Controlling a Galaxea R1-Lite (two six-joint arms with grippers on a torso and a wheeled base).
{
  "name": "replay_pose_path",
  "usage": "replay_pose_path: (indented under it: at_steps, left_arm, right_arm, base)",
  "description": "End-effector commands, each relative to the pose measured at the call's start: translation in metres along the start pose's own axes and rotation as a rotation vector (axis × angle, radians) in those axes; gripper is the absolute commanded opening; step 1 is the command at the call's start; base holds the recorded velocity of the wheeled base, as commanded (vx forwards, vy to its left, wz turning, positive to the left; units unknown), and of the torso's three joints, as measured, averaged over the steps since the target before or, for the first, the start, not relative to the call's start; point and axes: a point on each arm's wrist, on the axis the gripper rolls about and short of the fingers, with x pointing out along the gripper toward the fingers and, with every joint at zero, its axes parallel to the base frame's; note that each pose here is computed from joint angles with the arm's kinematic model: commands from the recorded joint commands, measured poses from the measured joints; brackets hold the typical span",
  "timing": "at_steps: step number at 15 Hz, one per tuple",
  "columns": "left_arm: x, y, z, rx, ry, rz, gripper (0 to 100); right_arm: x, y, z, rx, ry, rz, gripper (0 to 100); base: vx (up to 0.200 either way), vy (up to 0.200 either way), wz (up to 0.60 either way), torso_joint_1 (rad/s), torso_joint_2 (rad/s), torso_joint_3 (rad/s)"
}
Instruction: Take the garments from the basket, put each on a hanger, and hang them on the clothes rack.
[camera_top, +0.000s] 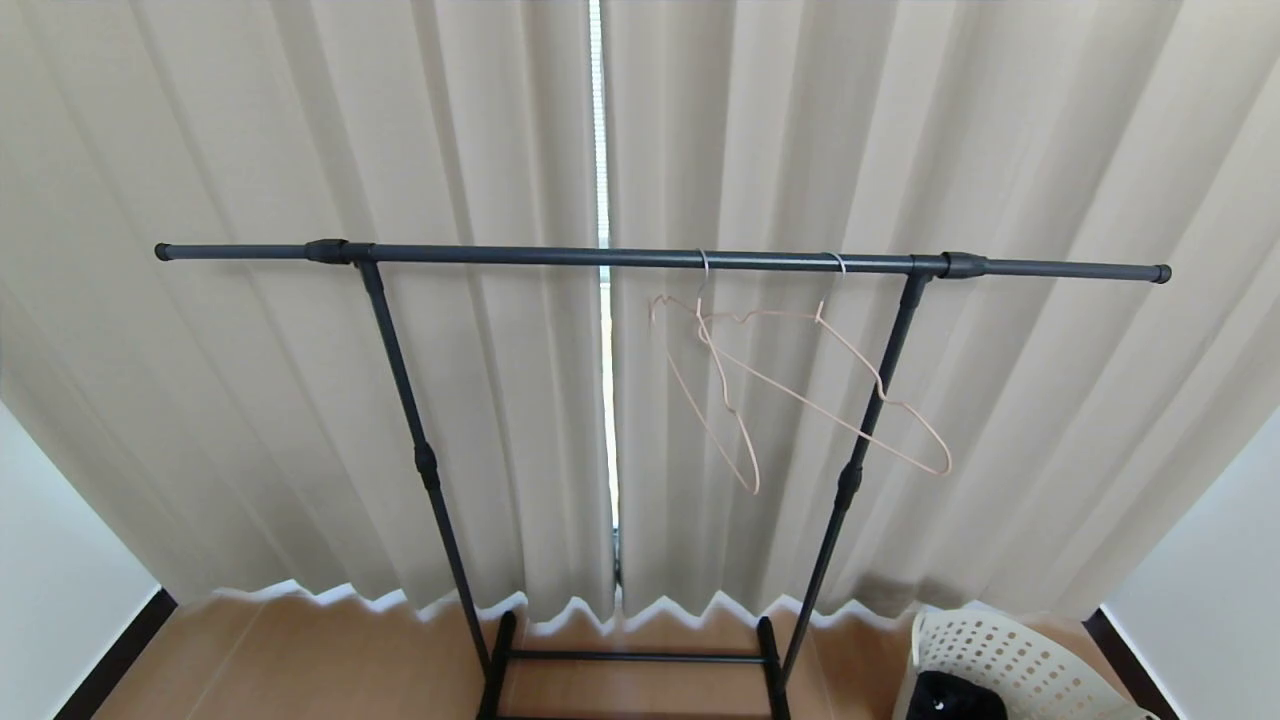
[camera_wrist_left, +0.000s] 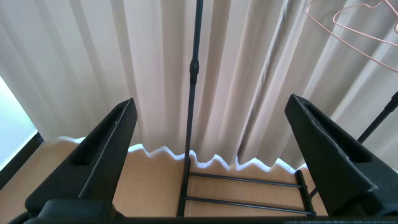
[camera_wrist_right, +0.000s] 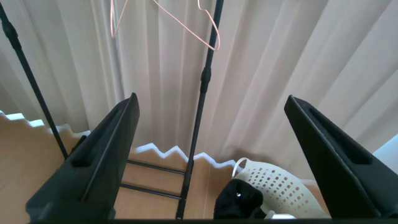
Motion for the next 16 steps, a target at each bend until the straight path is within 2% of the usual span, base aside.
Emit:
replay_pose_path:
  at_steps: [1,16]
  left_arm:
    - [0.0001,0.0000,-0.0004,-0.001,0.001,0.001,100]
    - [0.0001,-0.0001,-0.0004,0.007,0.001,-0.003,100]
  right_arm:
    - [0.0001,0.0000,0.0000,-0.001,0.001,-0.001,100]
    - [0.0000,0.0000,0.0005,-0.012,0.000,0.001,100]
  base:
    - [0.000,0.000,0.00,0.000,0.00,0.000]
    - [0.000,0.000,0.00,0.000,0.00,0.000]
